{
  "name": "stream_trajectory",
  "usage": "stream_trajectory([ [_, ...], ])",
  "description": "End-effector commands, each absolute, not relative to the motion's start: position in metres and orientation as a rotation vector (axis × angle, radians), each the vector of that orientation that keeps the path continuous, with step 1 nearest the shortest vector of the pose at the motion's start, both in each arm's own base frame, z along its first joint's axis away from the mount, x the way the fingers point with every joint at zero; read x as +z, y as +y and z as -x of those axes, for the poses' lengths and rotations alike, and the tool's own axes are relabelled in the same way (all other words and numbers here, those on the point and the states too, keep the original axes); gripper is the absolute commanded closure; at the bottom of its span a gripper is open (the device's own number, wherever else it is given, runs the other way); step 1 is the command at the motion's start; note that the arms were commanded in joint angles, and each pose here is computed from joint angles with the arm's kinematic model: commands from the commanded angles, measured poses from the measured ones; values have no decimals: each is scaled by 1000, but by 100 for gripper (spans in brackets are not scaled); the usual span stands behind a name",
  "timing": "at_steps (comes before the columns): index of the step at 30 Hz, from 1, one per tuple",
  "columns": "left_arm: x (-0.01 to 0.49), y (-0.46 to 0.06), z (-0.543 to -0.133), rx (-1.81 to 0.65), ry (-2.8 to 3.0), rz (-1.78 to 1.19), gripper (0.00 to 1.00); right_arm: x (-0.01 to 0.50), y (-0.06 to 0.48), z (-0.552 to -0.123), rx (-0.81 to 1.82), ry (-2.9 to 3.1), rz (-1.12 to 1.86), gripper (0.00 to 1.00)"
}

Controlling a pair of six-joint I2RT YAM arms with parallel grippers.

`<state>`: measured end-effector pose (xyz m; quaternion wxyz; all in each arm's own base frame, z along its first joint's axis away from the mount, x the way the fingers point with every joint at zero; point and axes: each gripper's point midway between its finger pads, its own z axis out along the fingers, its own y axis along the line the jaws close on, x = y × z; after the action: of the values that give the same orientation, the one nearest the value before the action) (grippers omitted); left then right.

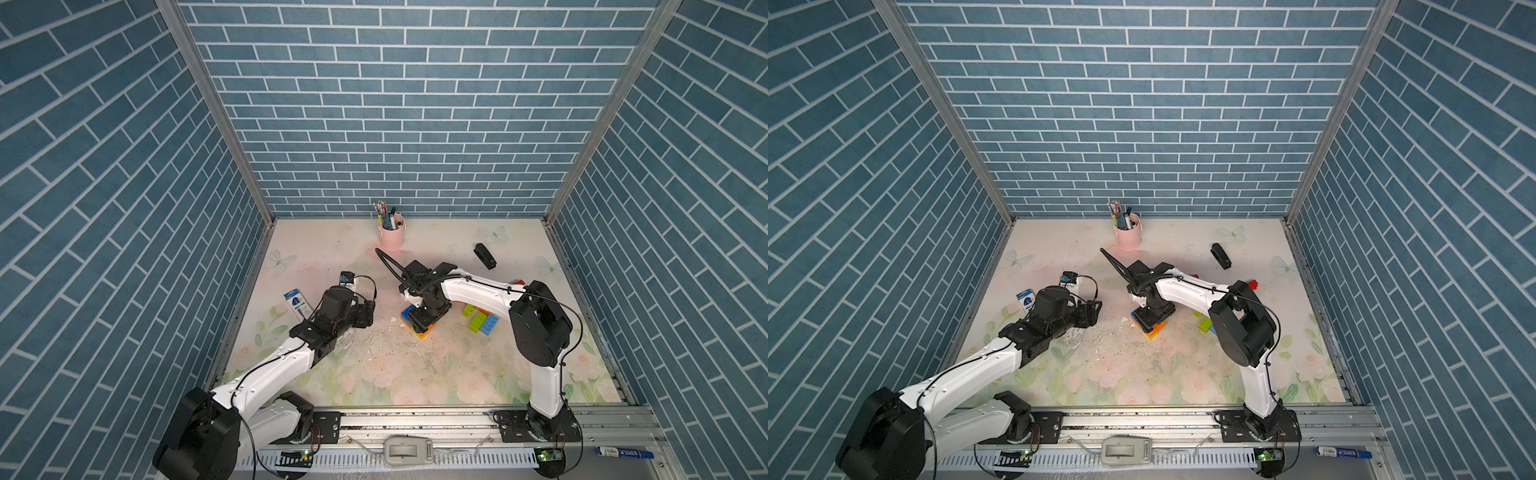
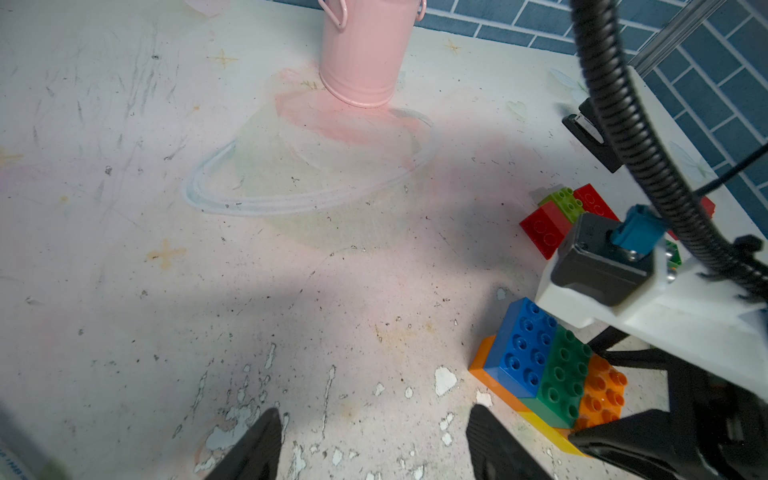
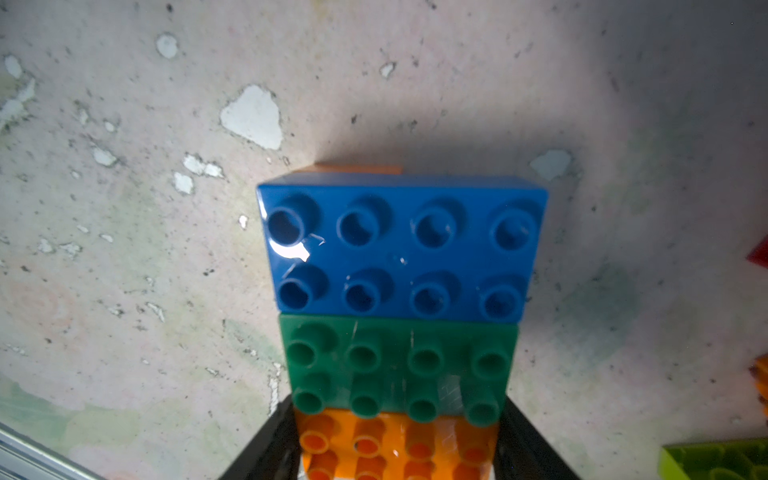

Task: Assemble a rectangle with lego
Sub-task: Assemble the lego brick with the lego brick.

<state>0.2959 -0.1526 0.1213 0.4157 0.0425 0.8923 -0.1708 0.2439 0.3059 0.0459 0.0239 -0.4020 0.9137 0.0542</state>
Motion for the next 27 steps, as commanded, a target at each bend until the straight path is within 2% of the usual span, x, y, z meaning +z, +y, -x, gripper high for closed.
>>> stream_trajectory([
  [1,118,-151,-295,-432,2241,-103,28,19,288,-237,31,2893,1291,89],
  [13,119,-150,-295,-434,2238,-102,28,-18,273,-234,-120,2981,1221,100],
  [21,120,-149,-294,-433,2235,-100,28,-37,270,-238,-170,2970,1212,100],
  [27,126,-149,-294,-433,2225,-107,28,-23,274,-242,-153,2936,1230,100],
])
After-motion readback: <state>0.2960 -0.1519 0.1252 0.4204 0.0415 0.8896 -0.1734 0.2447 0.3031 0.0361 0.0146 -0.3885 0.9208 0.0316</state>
